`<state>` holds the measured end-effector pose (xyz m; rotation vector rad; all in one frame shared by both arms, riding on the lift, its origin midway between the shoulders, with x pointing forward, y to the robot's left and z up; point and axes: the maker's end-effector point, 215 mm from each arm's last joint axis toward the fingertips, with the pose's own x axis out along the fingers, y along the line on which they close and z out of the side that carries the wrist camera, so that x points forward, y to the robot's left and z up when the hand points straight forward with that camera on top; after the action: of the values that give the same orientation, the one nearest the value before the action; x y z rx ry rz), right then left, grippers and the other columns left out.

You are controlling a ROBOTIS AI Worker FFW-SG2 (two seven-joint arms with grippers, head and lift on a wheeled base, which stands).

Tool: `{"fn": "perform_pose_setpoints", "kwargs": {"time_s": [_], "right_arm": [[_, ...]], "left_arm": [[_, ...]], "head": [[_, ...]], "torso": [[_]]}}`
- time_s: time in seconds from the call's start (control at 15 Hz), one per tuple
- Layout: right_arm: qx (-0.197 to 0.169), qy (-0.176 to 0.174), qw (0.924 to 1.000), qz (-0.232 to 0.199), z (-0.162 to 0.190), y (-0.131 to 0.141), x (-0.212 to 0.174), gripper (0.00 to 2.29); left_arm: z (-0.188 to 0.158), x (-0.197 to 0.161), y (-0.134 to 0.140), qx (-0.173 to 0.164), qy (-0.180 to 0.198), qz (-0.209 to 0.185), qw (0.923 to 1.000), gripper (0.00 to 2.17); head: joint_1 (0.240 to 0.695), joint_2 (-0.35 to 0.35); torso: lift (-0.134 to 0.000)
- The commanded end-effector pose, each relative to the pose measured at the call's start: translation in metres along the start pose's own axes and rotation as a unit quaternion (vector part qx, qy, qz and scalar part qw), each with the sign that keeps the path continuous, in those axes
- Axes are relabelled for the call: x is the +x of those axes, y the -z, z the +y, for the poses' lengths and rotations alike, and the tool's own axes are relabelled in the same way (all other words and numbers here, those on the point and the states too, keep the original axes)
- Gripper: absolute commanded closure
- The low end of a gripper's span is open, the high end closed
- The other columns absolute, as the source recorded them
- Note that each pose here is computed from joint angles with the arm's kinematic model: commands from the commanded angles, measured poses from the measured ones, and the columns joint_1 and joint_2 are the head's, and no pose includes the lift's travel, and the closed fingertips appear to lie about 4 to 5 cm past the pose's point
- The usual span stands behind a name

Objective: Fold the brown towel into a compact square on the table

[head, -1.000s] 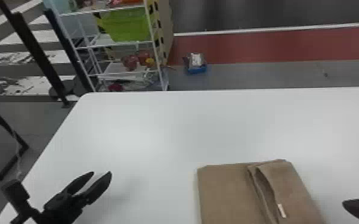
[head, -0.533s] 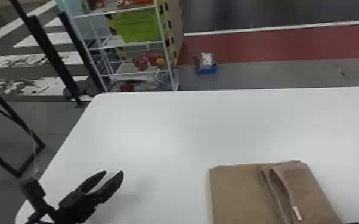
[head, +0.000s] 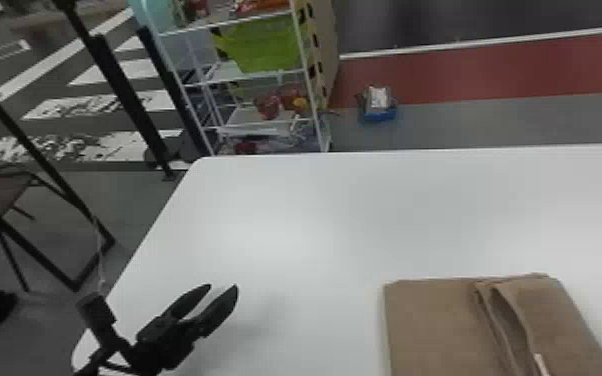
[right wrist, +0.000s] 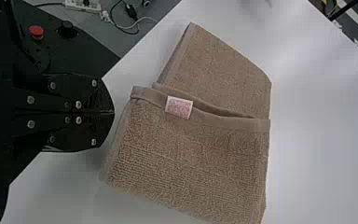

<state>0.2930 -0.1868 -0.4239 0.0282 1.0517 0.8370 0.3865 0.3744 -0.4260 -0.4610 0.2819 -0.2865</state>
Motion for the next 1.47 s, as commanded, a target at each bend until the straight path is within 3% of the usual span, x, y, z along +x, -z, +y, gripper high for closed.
{"fn": "perform_pose_setpoints", "kwargs": {"time_s": [0.0,0.47,0.67,1.13,1.4], "right_arm": [[0.002,0.006,1.0,0.005,-0.008,-0.001,0.003,1.96],[0.011,0.02,0.9996,-0.013,-0.028,-0.03,0.004,1.96],[0.018,0.027,0.9994,-0.013,-0.045,-0.044,0.012,1.96],[0.04,0.046,0.9977,-0.03,-0.082,-0.078,0.012,1.96],[0.044,0.047,0.9964,-0.055,-0.086,-0.103,0.006,1.96]], "left_arm": [[0.0,0.0,-0.001,-0.001,-0.001,-0.003,1.0,0.05],[-0.019,0.017,-0.03,0.061,0.001,-0.058,0.9965,0.05],[-0.026,0.019,-0.045,0.102,-0.014,-0.093,0.9903,0.05],[-0.044,0.032,-0.036,0.105,0.004,-0.087,0.9907,0.05],[-0.059,0.042,-0.028,0.101,0.02,-0.081,0.9914,0.05]], "head": [[0.695,0.314],[0.695,0.281],[0.695,0.267],[0.695,0.205],[0.695,0.177]], "torso": [[-0.134],[-0.134],[-0.134],[-0.134],[-0.134]]}}
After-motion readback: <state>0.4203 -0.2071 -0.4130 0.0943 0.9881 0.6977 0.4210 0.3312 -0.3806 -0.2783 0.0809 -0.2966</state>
